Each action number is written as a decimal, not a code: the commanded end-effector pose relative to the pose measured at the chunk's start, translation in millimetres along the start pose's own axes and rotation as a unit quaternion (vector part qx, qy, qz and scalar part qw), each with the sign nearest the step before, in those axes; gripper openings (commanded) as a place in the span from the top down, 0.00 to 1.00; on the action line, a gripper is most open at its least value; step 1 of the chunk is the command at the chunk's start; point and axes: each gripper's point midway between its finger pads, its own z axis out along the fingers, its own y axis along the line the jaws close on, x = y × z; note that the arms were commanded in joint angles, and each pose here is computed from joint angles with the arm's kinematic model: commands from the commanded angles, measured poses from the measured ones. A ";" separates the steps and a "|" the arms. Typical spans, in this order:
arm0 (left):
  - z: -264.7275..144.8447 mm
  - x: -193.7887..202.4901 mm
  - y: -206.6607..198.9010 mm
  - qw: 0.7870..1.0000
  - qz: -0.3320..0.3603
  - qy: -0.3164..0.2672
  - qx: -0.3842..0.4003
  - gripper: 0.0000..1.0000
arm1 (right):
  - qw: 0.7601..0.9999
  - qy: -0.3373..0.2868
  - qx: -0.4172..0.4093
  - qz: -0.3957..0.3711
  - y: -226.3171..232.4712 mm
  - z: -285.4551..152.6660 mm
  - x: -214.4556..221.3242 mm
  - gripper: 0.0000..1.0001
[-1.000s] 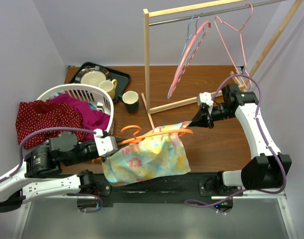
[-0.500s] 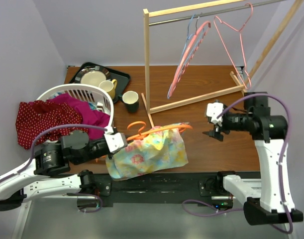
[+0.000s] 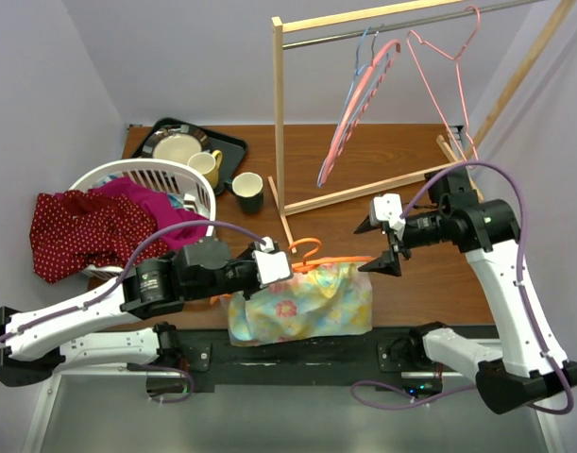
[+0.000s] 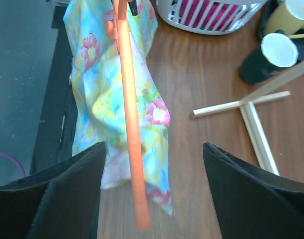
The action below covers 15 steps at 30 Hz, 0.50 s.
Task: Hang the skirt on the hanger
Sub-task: Pass the hanger from the left arm to the right
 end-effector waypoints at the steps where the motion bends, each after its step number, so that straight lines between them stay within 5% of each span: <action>1: -4.2 -61.1 12.9 0.994 0.012 -0.107 -0.017 1.00 | 0.990 0.021 -0.079 0.118 56.1 4.1 24.7 0.29; 3: -4.3 -66.9 14.9 0.993 0.014 -0.119 -0.021 1.00 | 0.988 0.033 -0.081 0.125 60.5 6.4 36.4 0.35; 5: -2.7 -69.6 17.0 0.992 0.014 -0.125 -0.027 1.00 | 0.987 0.040 -0.084 0.130 64.0 6.6 41.6 0.52; 6: -1.6 -69.3 17.8 0.992 0.015 -0.124 -0.029 1.00 | 0.987 0.043 -0.082 0.130 63.9 5.9 41.4 0.67; 7: 1.4 -67.6 18.1 0.992 0.015 -0.122 -0.031 1.00 | 0.987 0.052 -0.074 0.132 63.9 3.4 43.0 1.00; 12: 9.0 -58.7 37.7 0.988 -0.012 -0.118 -0.094 0.99 | 0.982 0.124 0.027 0.137 42.2 -15.1 57.2 1.00; 13: 11.2 -54.4 40.0 0.988 -0.013 -0.110 -0.103 0.89 | 0.979 0.138 0.047 0.145 39.4 -19.1 61.8 1.00; 14: 10.3 -50.0 46.4 0.987 -0.015 -0.100 -0.122 0.61 | 0.973 0.161 0.078 0.143 36.9 -27.4 71.0 1.00; 15: 9.4 -48.7 48.9 0.987 -0.015 -0.097 -0.130 0.49 | 0.969 0.167 0.105 0.148 31.4 -33.2 75.0 1.00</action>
